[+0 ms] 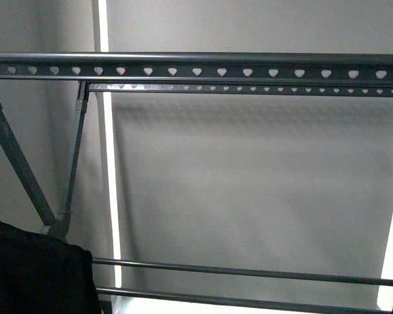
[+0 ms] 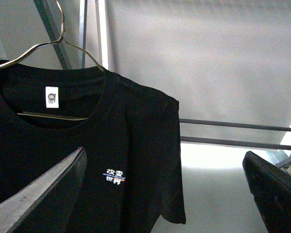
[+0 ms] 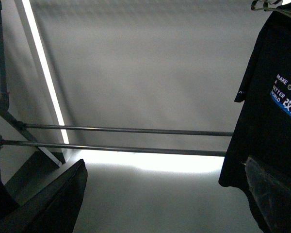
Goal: Hang clothes on hanger
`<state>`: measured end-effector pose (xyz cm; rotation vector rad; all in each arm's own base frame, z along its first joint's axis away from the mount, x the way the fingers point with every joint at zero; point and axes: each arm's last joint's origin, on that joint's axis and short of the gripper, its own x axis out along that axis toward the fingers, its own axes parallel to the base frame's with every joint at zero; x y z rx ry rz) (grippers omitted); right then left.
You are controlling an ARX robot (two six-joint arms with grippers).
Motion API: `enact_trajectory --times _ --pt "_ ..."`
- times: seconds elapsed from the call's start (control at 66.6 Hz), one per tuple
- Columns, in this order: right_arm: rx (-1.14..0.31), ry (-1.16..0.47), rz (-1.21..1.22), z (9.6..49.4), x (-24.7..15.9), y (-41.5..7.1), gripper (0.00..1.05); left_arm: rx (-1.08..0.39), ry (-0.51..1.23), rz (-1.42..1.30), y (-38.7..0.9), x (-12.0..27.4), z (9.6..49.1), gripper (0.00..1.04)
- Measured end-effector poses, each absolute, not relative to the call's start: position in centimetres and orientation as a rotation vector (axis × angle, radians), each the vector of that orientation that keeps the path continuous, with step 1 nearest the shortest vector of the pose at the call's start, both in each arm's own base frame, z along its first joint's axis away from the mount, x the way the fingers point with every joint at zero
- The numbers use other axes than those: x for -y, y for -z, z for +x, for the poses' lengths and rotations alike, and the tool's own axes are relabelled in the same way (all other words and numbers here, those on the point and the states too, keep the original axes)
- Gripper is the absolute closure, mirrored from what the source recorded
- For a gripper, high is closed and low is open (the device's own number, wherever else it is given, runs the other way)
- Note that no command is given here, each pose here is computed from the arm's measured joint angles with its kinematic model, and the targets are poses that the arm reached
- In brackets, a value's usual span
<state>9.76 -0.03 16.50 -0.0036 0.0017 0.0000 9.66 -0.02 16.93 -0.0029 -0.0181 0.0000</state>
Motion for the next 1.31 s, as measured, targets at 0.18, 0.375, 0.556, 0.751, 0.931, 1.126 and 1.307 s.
enact_trajectory --times 0.18,0.375,0.556,0.751,0.931,1.126,1.307 --pt "-0.002 0.0 -0.004 9.8 0.0 -16.5 0.07 0.018 0.0 -0.003 -16.9 0.0 9.7 0.07" --pt "-0.002 0.0 -0.004 9.8 0.0 -16.5 0.07 0.033 0.052 0.011 -17.1 0.1 9.8 0.07" --pt "-0.002 0.0 -0.004 9.8 0.0 -16.5 0.07 0.037 -0.206 -0.019 -21.8 1.3 13.8 0.07" --pt "-0.002 0.0 -0.004 9.8 0.0 -16.5 0.07 -0.139 -0.637 -0.12 -26.7 3.6 24.1 0.07" --pt "-0.002 0.0 -0.004 9.8 0.0 -16.5 0.07 -0.276 -0.931 -0.209 -25.6 5.1 31.4 0.07" --pt "-0.002 0.0 -0.004 9.8 0.0 -16.5 0.07 -0.275 -1.002 -0.28 -24.3 6.7 35.4 0.07" --pt "-0.002 0.0 -0.004 9.8 0.0 -16.5 0.07 -0.292 -0.998 -0.305 -22.6 7.9 37.5 0.07"
